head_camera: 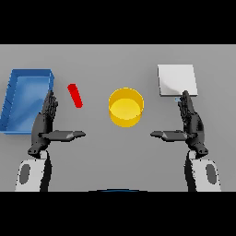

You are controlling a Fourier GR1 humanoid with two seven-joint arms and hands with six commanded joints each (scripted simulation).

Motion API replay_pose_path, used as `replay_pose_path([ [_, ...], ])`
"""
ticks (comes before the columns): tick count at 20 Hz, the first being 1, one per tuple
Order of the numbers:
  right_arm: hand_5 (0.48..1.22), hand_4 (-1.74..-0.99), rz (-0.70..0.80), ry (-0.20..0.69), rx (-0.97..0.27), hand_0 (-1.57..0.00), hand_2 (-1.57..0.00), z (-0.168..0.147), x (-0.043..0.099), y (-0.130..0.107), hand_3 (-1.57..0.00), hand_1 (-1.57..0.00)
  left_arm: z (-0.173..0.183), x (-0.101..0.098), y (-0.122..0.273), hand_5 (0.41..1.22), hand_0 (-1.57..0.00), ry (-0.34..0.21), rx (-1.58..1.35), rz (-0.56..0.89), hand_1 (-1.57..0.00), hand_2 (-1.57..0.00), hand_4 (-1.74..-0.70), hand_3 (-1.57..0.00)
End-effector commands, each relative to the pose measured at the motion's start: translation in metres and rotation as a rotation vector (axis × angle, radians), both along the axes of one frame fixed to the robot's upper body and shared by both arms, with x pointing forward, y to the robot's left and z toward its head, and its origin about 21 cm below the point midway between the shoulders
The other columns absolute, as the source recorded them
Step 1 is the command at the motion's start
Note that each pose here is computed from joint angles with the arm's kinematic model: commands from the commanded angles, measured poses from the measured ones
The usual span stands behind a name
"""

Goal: Pick up the red beaker and tilt it to pour out 1 green nut into yellow bowl. Pick up the yellow bowl and place it on the metallic measuring scale.

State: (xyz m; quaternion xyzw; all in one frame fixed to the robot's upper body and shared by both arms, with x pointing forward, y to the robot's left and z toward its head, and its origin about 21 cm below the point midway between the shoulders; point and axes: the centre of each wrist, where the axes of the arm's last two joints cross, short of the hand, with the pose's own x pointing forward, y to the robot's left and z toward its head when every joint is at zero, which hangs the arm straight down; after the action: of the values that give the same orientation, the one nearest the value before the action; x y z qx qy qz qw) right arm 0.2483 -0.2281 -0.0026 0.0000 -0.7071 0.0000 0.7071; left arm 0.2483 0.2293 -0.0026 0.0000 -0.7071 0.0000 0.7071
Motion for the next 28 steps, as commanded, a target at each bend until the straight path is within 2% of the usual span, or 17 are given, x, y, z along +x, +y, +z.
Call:
replay_pose_path([
  [1,0.599,-1.167,-0.001,0.000,0.001,0.00,0.00,0.000,0.000,0.000,0.00,0.00,0.000,0.000,0.002,0.599,0.00,0.000,0.000,0.002,0.00,0.00,-1.15,0.00],
  [6,0.599,-1.167,0.000,0.003,0.000,0.00,0.00,-0.001,0.003,0.001,0.00,0.00,0.001,0.002,0.013,0.599,0.00,0.006,0.002,0.008,0.00,0.00,-1.15,0.00],
  [7,0.599,-1.167,0.001,-0.071,-0.157,0.00,0.00,0.000,-0.005,0.001,0.00,0.00,0.003,-0.008,0.017,0.599,0.00,-0.014,0.069,-0.019,0.00,0.00,-1.15,0.00],
  [8,0.595,-1.163,0.005,-0.112,-0.246,0.00,0.00,0.003,-0.012,0.004,0.00,0.00,0.007,-0.016,0.018,0.599,0.00,-0.033,0.105,-0.039,0.00,0.00,-1.16,0.00],
  [10,0.591,-1.160,0.002,-0.118,-0.329,0.00,0.00,0.004,-0.018,0.007,0.00,0.00,0.015,-0.022,0.019,0.599,0.00,-0.029,0.141,-0.056,0.00,0.00,-1.16,0.00],
  [13,0.593,-1.173,0.002,-0.130,-0.340,0.00,0.00,0.006,-0.028,0.011,0.00,0.00,0.015,-0.021,0.019,0.602,0.00,0.004,0.169,-0.074,0.00,0.00,-1.16,0.00],
  [14,0.596,-1.183,-0.004,-0.116,-0.338,0.00,0.00,0.007,-0.026,0.008,0.00,0.00,0.020,-0.022,0.017,0.603,0.00,-0.010,0.180,-0.081,0.00,0.00,-1.16,0.00],
  [16,0.603,-1.199,0.005,-0.110,-0.315,0.00,0.00,0.010,-0.024,0.010,0.00,0.00,0.017,-0.019,0.013,0.602,0.00,0.007,0.198,-0.091,0.00,0.00,-1.16,0.00],
  [22,0.631,-1.256,0.031,-0.134,-0.295,0.00,0.00,0.011,-0.023,0.010,0.00,0.00,-0.006,0.016,0.000,0.626,0.00,0.021,0.238,-0.110,0.00,0.00,-1.22,0.00],
  [28,0.634,-1.278,0.029,-0.148,-0.295,0.00,0.00,0.012,-0.022,0.007,0.00,0.00,-0.015,0.052,-0.005,0.668,0.00,0.035,0.258,-0.105,0.00,0.00,-1.26,0.00],
])
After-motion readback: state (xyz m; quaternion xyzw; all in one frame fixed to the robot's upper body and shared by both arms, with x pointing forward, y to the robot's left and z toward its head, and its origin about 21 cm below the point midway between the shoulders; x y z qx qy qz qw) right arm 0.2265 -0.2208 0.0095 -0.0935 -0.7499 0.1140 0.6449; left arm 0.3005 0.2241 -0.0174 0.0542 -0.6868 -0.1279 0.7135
